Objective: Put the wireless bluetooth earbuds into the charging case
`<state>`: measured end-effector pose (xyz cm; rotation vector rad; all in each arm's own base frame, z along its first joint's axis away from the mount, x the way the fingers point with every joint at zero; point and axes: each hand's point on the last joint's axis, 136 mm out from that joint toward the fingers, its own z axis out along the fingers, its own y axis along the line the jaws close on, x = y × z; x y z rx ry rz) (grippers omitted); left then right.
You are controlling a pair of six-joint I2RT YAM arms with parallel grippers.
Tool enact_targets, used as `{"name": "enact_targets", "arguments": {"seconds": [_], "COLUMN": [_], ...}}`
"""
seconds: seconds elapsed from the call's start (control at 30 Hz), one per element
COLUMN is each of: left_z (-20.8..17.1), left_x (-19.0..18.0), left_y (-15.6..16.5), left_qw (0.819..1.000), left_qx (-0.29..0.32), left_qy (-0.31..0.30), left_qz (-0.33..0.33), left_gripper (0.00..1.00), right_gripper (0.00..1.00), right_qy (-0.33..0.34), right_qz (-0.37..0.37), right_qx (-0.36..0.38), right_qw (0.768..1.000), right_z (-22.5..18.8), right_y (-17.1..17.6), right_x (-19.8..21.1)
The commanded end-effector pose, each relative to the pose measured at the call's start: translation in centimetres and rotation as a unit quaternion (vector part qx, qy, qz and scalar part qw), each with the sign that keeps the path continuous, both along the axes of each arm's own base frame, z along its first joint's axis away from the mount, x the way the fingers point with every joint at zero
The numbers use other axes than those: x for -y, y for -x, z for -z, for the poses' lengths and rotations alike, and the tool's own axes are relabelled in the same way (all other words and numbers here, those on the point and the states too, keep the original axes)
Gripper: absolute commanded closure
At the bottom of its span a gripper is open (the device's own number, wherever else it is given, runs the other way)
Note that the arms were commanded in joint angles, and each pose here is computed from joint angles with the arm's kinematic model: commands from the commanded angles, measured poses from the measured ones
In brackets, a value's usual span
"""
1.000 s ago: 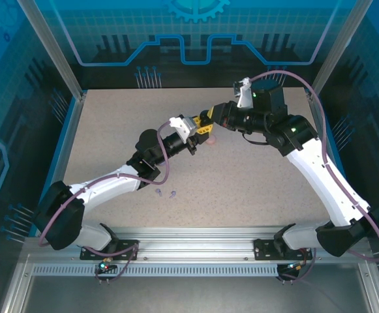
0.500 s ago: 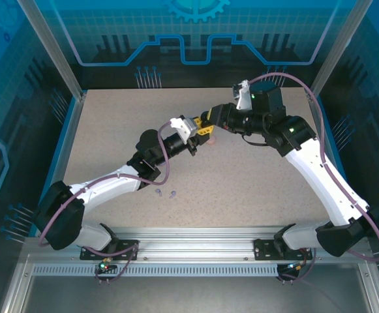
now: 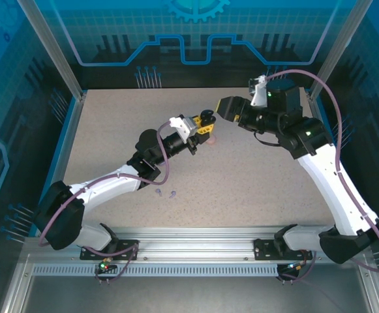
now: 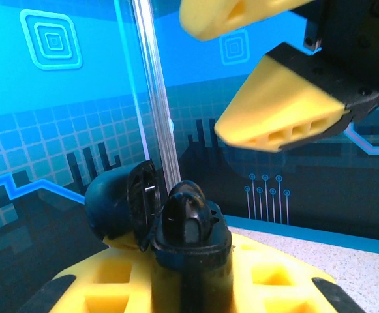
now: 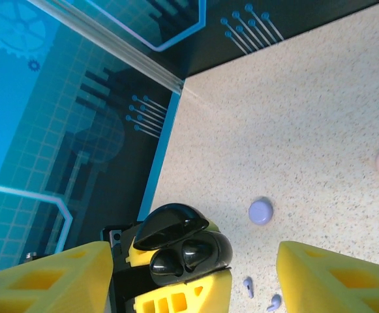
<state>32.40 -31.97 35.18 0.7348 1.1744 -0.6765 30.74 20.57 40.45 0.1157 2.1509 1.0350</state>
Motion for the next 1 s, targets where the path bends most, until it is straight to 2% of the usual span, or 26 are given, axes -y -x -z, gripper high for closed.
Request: {"name": "enact_targets", "arguments": {"seconds": [0.0, 0.33, 0.73, 0.97], "left_z": [-2.0, -0.6, 0.6, 0.2], "left_x": [0.1, 0.2, 0.8, 1.0], "left_y": [0.5, 1.3, 2.3, 2.2], "left_qw": [0.999, 1.0, 0.999, 0.999], "left_qx": [0.017, -0.006, -0.02, -0.017], "left_qy": [0.026, 0.02, 0.012, 0.013], "left_qz": [0.008, 0.018, 0.031, 0.032], "left_gripper": [1.0, 1.0, 1.0, 1.0], "right_gripper": [0.32, 0.36, 0.38, 0.39], "right_qy": [0.031, 0.154, 0.179, 0.184], "right_qz": [0.019, 0.038, 0.017, -0.012], "right_qx": [-0.011, -0.025, -0.041, -0.055], "right_qw": [0.999, 0.987, 0.983, 0.981], "right_z": [1.6, 5.3, 6.0, 7.1], "right_y": [0.0, -3.2, -6.8, -6.7], "right_x": [1.5, 2.6, 0.8, -0.7]}}
